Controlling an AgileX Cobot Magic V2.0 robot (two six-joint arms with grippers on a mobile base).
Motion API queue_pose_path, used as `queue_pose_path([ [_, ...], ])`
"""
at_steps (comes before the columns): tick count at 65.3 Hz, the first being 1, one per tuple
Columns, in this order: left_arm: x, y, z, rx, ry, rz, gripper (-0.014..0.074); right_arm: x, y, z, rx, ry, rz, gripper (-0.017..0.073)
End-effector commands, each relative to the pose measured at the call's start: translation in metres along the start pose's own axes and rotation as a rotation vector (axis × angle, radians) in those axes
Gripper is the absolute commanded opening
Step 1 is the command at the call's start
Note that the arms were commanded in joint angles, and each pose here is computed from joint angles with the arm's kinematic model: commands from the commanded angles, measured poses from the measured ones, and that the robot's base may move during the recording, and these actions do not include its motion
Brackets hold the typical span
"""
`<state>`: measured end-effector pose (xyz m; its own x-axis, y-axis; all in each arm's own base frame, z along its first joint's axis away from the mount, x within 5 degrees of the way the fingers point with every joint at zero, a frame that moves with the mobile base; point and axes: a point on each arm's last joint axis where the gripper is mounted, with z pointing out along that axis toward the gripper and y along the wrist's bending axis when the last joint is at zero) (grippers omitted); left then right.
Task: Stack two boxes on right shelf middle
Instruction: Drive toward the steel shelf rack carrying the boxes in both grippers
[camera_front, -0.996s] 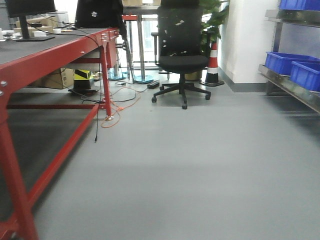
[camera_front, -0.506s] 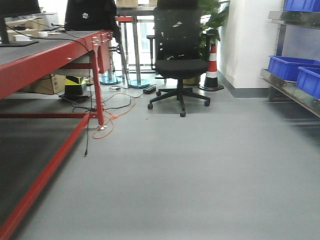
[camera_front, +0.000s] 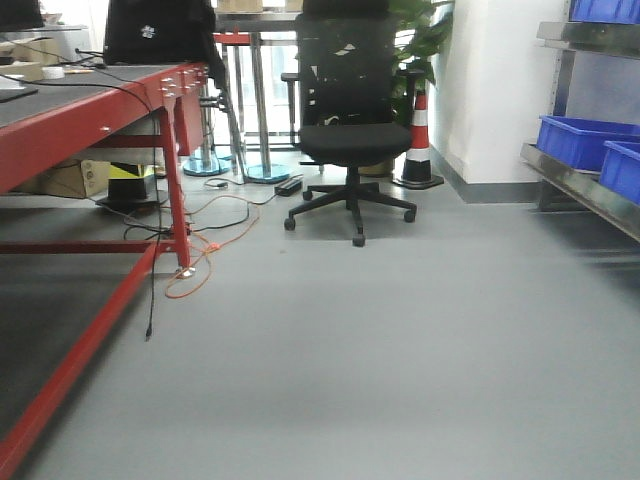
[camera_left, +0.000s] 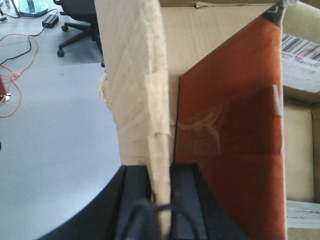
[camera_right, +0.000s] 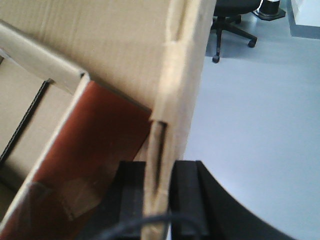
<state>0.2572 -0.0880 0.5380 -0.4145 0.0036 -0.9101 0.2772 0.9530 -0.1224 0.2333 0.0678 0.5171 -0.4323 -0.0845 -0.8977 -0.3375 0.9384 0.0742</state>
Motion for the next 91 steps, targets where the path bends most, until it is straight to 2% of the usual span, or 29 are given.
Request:
queue_pose_path([
  [1, -0.0107, 0.0010, -0.0127, -0.010, -0.106, 0.021, -0.0111, -0.0058, -0.0036, -0.0084, 0.036, -0.056, -0.027, -0.0153],
  [91, -0.0108, 0.0012, -0.0127, -0.012, -0.106, 0.022, -0.0111, -0.0058, -0.0036, -0.0084, 0.036, -0.056, -0.027, -0.0153],
])
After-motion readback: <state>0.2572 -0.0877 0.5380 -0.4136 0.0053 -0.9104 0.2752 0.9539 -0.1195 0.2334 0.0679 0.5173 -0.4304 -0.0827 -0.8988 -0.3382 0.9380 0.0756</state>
